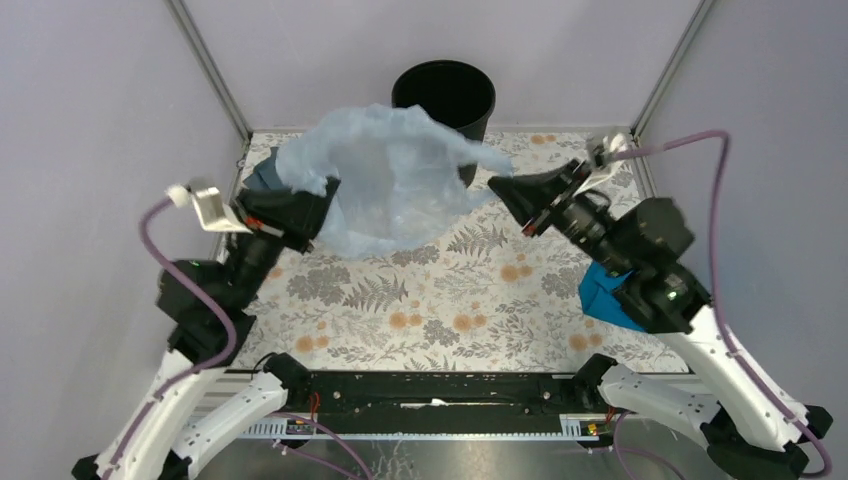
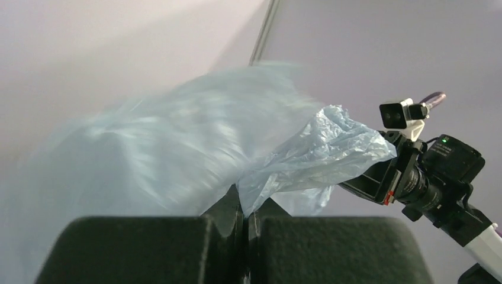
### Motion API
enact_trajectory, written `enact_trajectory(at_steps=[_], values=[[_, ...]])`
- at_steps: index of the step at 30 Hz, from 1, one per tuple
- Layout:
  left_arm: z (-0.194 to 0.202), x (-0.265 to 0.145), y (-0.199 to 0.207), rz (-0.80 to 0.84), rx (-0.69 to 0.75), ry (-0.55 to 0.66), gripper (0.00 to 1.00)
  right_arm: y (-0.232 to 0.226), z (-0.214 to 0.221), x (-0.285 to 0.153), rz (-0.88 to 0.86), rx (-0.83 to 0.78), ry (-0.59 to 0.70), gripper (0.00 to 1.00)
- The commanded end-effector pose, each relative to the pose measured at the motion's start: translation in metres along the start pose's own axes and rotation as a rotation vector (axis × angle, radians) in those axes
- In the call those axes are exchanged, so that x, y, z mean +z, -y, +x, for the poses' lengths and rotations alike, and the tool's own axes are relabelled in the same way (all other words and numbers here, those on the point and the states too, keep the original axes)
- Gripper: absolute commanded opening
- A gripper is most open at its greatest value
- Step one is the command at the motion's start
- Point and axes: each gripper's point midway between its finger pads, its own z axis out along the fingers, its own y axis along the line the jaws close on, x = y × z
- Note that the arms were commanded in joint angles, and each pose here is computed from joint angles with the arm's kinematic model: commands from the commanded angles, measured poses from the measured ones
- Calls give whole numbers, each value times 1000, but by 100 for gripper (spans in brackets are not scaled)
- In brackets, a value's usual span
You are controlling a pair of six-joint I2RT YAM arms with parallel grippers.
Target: Put the trash bags into the trash bin
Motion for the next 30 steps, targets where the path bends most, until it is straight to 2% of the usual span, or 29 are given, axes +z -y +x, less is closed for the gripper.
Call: enact_trajectory(at_steps=[1,3,4,6,8,10,12,14,16,18,19,21,23,25,26,28,30], values=[[188,-66,-96,-324,-205,-316,0,107,221,-19,348,54,-440,0],[258,-115,-117,-434,-313,-457,0,117,301,-45,369,156,-611,0],[277,-131,-119,-463,-366,-492,0,110,320,-50,338,212,-645,0],[270,-132,-113,-434,-387,-461,0,94,313,-42,256,260,-610,0],[225,-108,-107,-398,-294,-354,0,92,269,-25,259,189,-543,0],[160,-72,-100,-374,-161,-243,0,85,205,-1,251,79,-470,0],[99,-29,-74,-286,-54,-188,0,68,140,19,215,-2,-416,0],[52,6,-33,-124,-19,-182,0,42,74,22,154,-42,-328,0],[22,24,9,59,-17,-170,0,17,27,11,75,-52,-210,0],[15,20,27,153,-41,-131,0,8,16,-5,41,-55,-129,0],[30,15,19,134,-63,-127,0,14,26,-12,60,-51,-118,0],[97,-5,-36,-71,-152,-182,0,45,81,-24,161,-19,-170,0],[182,-46,-93,-339,-249,-331,0,78,172,-34,252,81,-291,0],[258,-101,-131,-550,-315,-504,0,87,269,-48,246,249,-443,0],[280,-121,-140,-606,-349,-541,0,84,314,-60,216,335,-528,0],[303,-140,-145,-642,-426,-542,0,75,333,-58,169,404,-584,0],[277,-111,-132,-535,-432,-449,0,75,300,-37,165,328,-542,0]])
